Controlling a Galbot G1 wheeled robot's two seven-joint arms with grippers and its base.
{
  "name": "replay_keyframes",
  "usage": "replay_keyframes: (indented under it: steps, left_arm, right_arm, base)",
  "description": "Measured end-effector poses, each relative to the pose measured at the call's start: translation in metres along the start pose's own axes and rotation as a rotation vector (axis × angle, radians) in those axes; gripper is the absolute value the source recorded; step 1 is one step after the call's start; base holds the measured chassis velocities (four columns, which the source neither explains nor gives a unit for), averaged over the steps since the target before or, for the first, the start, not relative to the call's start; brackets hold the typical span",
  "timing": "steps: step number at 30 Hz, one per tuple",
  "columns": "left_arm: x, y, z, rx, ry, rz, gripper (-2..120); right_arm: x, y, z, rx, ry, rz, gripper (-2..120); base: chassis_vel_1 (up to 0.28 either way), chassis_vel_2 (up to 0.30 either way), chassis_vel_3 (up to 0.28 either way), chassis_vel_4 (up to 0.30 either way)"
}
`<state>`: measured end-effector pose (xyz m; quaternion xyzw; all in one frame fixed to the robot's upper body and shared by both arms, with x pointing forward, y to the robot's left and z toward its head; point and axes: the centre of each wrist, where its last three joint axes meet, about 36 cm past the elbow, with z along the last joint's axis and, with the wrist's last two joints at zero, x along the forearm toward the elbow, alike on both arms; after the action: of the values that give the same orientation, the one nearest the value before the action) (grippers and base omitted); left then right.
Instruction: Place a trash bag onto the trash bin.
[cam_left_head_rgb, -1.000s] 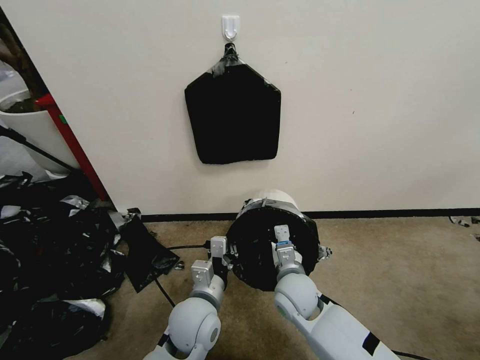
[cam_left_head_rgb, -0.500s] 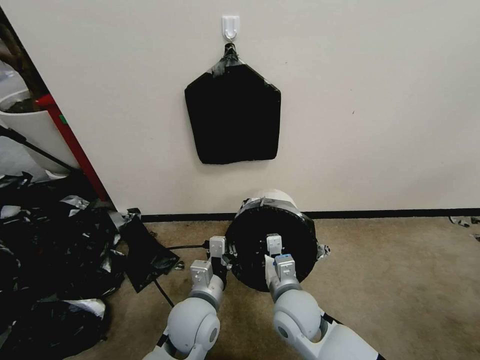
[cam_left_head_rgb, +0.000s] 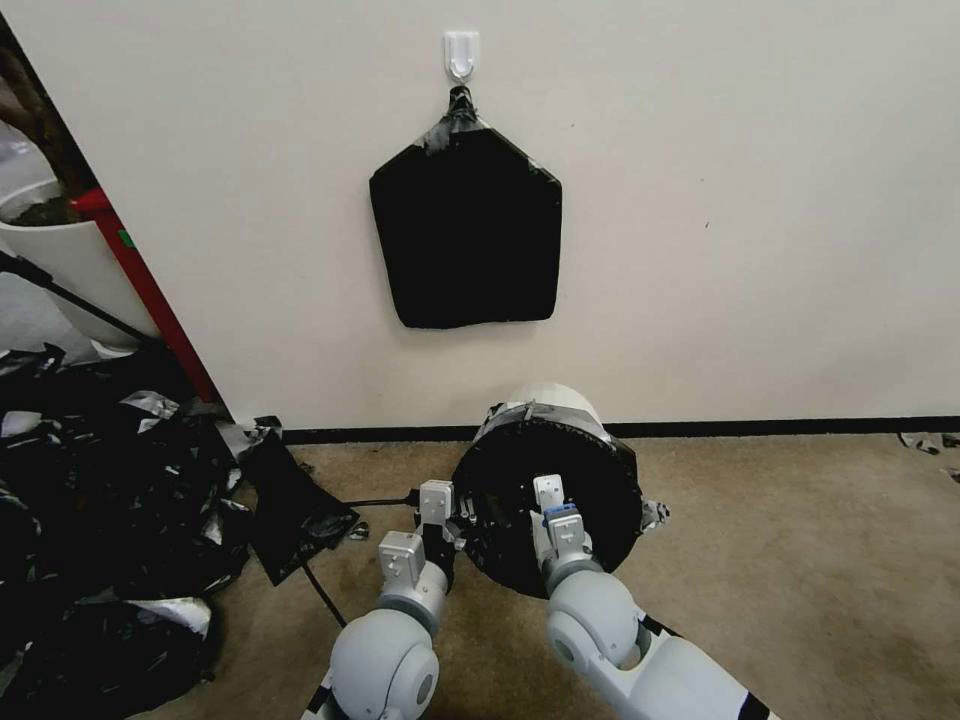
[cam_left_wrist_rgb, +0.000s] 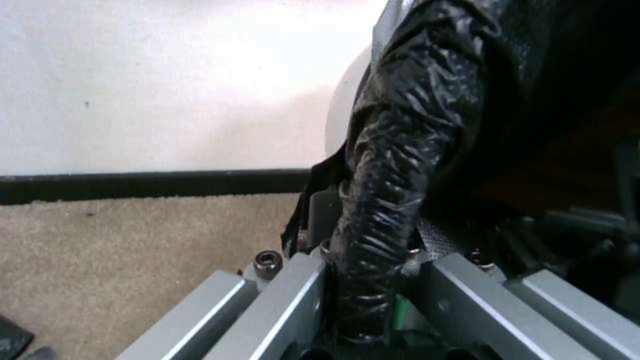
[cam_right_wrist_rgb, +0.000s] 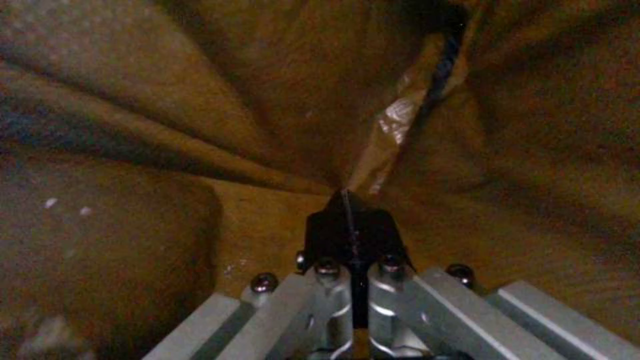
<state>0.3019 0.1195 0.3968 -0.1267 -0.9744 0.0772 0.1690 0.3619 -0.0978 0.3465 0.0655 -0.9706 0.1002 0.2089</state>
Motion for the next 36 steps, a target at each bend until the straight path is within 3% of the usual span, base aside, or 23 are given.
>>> replay_keyframes:
  steps: [7, 11, 13, 17, 21, 23, 25, 29, 31, 35, 36]
  left_arm:
    - [0.0, -0.001, -0.001, 0.009, 0.011, 0.007, 0]
    - [-0.004, 0.002, -0.005, 0.054, 0.046, -0.012, 0]
    - [-0.009, 0.012, -0.016, 0.114, 0.118, -0.04, 0]
    - [-0.014, 0.023, -0.026, 0.151, 0.181, -0.058, 0]
    - [-0.021, 0.036, -0.045, 0.195, 0.284, -0.137, 0]
    - [-0.022, 0.036, -0.046, 0.198, 0.292, -0.145, 0]
    - [-0.025, 0.042, -0.071, 0.283, 0.415, -0.214, 0]
    - [-0.023, 0.045, -0.085, 0.375, 0.488, -0.209, 0]
    - [-0.017, 0.048, -0.096, 0.476, 0.569, -0.204, 0]
    - [-0.015, 0.05, -0.095, 0.528, 0.601, -0.234, 0]
    - [-0.013, 0.05, -0.09, 0.555, 0.628, -0.271, 0]
  right_arm:
    - [0.004, 0.0, 0.003, 0.0, -0.027, -0.006, 0]
    - [0.021, -0.002, 0.004, -0.009, -0.076, -0.067, 2]
    - [0.05, -0.009, -0.001, -0.004, -0.134, -0.121, 15]
    - [0.072, -0.018, -0.009, 0.0, -0.228, -0.168, 25]
    - [0.091, -0.038, -0.021, 0.048, -0.477, -0.292, 43]
    - [0.091, -0.04, -0.022, 0.055, -0.497, -0.301, 44]
    - [0.082, -0.054, -0.036, 0.132, -0.741, -0.35, 59]
    - [0.078, -0.058, -0.042, 0.147, -0.811, -0.339, 68]
    - [0.076, -0.061, -0.044, 0.149, -0.816, -0.32, 80]
    - [0.076, -0.061, -0.042, 0.15, -0.798, -0.309, 88]
    - [0.075, -0.061, -0.039, 0.154, -0.779, -0.302, 94]
  base:
    - [0.0, 0.0, 0.0, 0.0]
    - [0.0, 0.0, 0.0, 0.0]
    - [0.0, 0.0, 0.0, 0.0]
    - [0.0, 0.0, 0.0, 0.0]
    - [0.0, 0.0, 0.0, 0.0]
    - [0.0, 0.0, 0.0, 0.0]
    - [0.0, 0.0, 0.0, 0.0]
    - [0.0, 0.0, 0.0, 0.0]
    - [0.0, 0.0, 0.0, 0.0]
    - [0.0, 0.0, 0.0, 0.0]
    - [0.0, 0.0, 0.0, 0.0]
